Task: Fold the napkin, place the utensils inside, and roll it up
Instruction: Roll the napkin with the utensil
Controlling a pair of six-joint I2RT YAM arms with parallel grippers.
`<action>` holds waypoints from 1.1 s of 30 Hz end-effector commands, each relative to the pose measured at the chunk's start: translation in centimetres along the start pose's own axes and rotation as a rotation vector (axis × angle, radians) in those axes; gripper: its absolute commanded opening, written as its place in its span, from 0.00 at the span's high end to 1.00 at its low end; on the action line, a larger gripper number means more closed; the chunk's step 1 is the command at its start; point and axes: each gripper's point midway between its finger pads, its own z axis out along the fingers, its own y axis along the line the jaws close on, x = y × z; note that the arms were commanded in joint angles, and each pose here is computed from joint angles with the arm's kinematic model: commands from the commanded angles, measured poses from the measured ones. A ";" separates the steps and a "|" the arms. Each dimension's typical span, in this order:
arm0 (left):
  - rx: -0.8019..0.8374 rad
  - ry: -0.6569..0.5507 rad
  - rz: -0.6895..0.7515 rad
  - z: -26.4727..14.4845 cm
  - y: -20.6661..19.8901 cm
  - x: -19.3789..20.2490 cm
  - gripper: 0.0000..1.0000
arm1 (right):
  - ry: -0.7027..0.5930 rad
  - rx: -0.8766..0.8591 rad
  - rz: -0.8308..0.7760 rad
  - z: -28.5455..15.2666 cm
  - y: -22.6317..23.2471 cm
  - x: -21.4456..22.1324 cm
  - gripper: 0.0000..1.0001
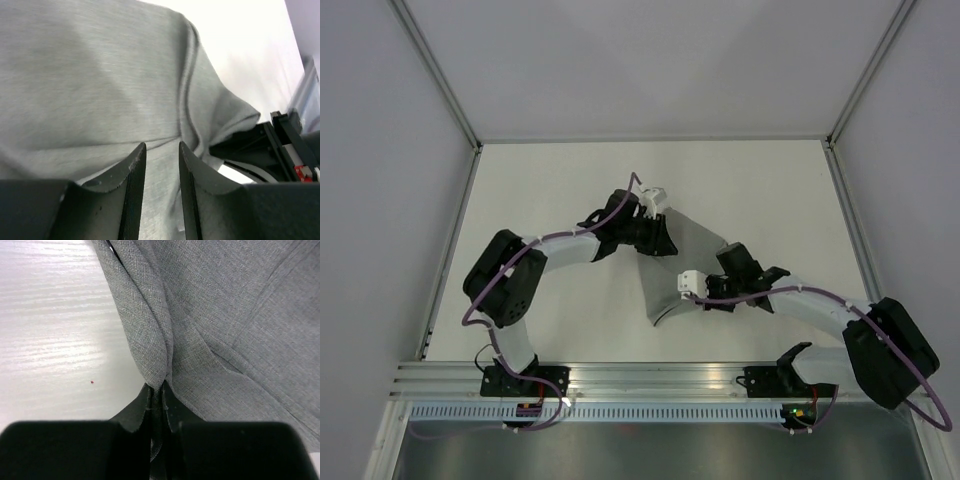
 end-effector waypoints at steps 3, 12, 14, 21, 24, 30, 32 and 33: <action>-0.136 -0.388 -0.095 -3.5 1.2 -6.3 0.63 | -0.008 -0.243 0.145 -0.4 1.8 0.9 0.99; -0.369 -0.616 -0.017 -9.5 3.3 -6.5 0.62 | -0.025 -0.464 0.341 -0.3 0.3 2.1 1.00; -0.428 -0.672 0.057 -11.0 2.9 -7.0 0.62 | -0.035 -0.522 0.388 -0.3 0.0 2.4 1.00; -0.522 -0.677 0.421 -11.6 -1.8 -7.2 0.60 | -0.047 -0.622 0.514 -0.2 -1.1 3.0 0.99; -0.532 -0.607 0.593 -10.0 -3.8 -6.3 0.59 | -0.044 -0.640 0.561 -0.1 -1.3 3.5 0.99; -0.511 -0.396 0.918 -5.8 -6.2 -2.4 0.55 | -0.051 -0.682 0.645 -0.1 -1.7 4.1 0.99; -0.465 -0.321 1.017 -4.1 -7.5 -0.3 0.53 | -0.055 -0.699 0.661 0.1 -1.8 4.2 1.00; -0.449 -0.295 1.048 -3.4 -8.1 0.4 0.52 | -0.056 -0.705 0.669 0.1 -1.7 4.2 0.99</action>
